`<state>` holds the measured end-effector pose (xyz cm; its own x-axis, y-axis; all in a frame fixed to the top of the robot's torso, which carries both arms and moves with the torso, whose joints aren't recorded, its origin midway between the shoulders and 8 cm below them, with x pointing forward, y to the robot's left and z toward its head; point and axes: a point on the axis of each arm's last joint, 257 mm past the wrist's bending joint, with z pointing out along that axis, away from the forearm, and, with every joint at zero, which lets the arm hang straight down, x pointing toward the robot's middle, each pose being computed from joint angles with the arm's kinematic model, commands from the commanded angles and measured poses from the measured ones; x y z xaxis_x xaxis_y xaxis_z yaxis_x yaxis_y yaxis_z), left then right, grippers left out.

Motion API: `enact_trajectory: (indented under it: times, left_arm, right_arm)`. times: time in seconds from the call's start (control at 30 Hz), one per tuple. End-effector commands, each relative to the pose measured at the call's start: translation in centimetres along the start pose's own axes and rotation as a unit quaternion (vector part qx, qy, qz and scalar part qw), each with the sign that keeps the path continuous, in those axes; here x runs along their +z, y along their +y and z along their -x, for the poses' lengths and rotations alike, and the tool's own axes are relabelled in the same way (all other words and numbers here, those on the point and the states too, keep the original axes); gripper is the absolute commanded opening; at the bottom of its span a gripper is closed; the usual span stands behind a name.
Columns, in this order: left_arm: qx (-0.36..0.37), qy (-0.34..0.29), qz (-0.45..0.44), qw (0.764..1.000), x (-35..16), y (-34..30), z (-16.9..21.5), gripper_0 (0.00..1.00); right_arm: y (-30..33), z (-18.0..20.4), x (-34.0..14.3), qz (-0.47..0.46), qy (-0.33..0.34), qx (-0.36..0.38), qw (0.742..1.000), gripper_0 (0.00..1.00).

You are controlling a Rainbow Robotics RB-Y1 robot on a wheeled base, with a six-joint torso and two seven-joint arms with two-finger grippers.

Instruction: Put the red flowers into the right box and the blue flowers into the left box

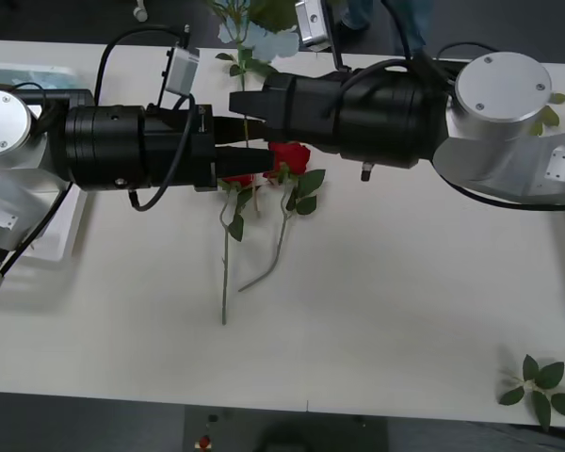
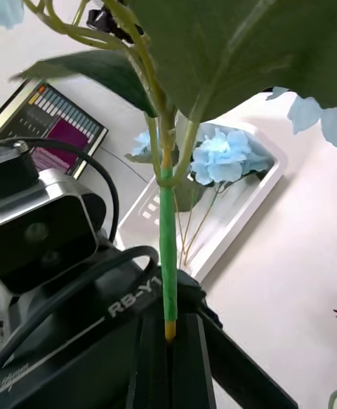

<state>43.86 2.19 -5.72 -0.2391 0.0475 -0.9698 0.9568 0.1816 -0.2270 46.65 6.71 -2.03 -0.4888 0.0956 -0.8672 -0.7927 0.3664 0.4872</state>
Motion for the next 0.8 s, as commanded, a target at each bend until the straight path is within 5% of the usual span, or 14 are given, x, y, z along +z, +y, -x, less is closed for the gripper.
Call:
enact_trajectory:
  times: [0.03, 0.07, 0.1, 0.2, 0.8]
  left_arm:
    - [0.045, -0.012, -0.012, 0.999, 0.72, -1.1, 2.73, 0.84]
    - [0.045, -0.012, -0.012, 0.999, 0.68, -1.07, 2.72, 0.8]
    - [0.046, -0.012, -0.013, 0.999, 0.73, -1.17, 2.71, 0.49]
    - [0.048, -0.012, -0.013, 0.999, 0.76, -1.12, 2.68, 0.0]
    - [0.051, -0.014, -0.013, 0.998, 0.59, -1.15, 2.84, 0.0]
  right_arm:
    - [1.68, 1.84, 0.88, 0.015, -0.009, -0.006, 1.0, 0.0]
    - [1.61, 1.87, 0.87, 0.014, -0.009, -0.006, 1.0, 0.0]
    - [1.56, 1.81, 0.86, 0.014, -0.009, -0.005, 1.0, 0.0]
    - [1.64, 1.79, 0.87, 0.015, -0.008, -0.004, 1.0, 0.0]
    - [1.63, 1.88, 0.84, 0.015, -0.009, -0.002, 1.0, 0.0]
